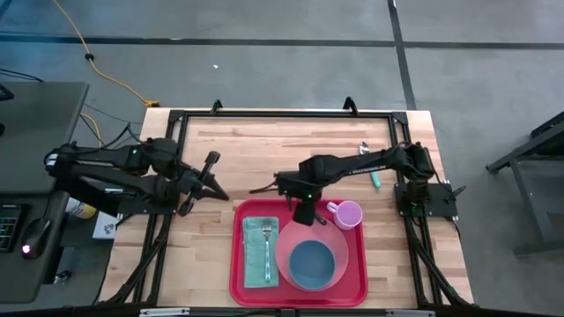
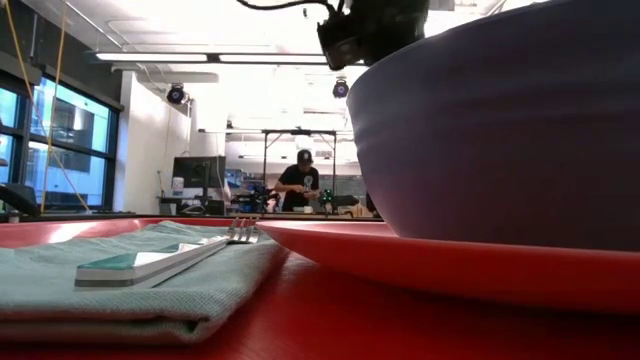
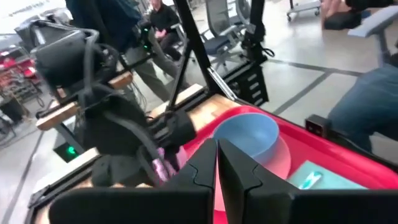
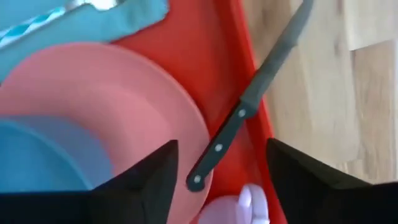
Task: Set up tray
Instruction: Put the black knife on the blue napkin
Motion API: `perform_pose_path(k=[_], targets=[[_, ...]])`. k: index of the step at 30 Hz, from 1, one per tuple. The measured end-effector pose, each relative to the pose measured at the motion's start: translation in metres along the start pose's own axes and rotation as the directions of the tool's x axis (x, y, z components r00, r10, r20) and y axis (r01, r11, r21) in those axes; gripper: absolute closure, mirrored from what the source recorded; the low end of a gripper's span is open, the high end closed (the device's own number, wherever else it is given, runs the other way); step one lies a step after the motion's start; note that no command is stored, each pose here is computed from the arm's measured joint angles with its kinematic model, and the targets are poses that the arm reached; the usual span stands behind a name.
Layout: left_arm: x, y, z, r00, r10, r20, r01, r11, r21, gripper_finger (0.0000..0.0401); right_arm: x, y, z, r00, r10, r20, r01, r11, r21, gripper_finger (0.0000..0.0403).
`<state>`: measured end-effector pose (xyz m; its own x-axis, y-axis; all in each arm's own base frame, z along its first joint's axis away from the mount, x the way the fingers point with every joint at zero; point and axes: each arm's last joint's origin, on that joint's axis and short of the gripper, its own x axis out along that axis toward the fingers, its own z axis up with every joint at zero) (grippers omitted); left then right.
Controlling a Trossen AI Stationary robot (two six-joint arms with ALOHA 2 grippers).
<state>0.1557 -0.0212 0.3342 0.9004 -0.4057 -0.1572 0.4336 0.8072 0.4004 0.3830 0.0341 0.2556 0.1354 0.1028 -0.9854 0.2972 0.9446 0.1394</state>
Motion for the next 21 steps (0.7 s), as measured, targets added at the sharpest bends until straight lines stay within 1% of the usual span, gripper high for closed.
perform_pose_path(k=[2,5,9,13,18,21], targets=[[0.001,-0.003,0.0,1.0,-0.02,-0.008,0.02,1.0,0.004,0.0355,0.001,-0.004,0.001,1.0,-0.013,0.0,0.013,1.0,0.028,0.0173],[-0.001,-0.008,-0.001,0.999,-0.051,-0.02,0.051,0.998,0.023,0.0355,0.001,-0.008,0.002,0.999,-0.044,0.012,0.043,0.998,0.056,0.0163],[-0.002,-0.011,0.002,0.998,-0.068,-0.004,0.068,0.996,0.054,0.0355,0.0,-0.012,0.005,0.998,-0.051,0.027,0.048,0.994,0.1,0.0166],[-0.007,-0.013,0.004,0.998,-0.067,0.014,0.066,0.996,0.061,0.0355,0.005,-0.013,0.007,0.997,-0.069,0.026,0.065,0.992,0.104,0.0168],[-0.014,-0.014,0.005,0.998,-0.066,0.012,0.066,0.997,0.05,0.0355,0.02,-0.012,0.01,0.998,-0.063,-0.025,0.065,0.99,0.121,0.0168],[-0.016,-0.015,0.005,0.998,-0.065,0.016,0.064,0.997,0.036,0.0355,0.025,-0.013,0.01,0.995,-0.085,-0.048,0.09,0.988,0.122,0.0168]])
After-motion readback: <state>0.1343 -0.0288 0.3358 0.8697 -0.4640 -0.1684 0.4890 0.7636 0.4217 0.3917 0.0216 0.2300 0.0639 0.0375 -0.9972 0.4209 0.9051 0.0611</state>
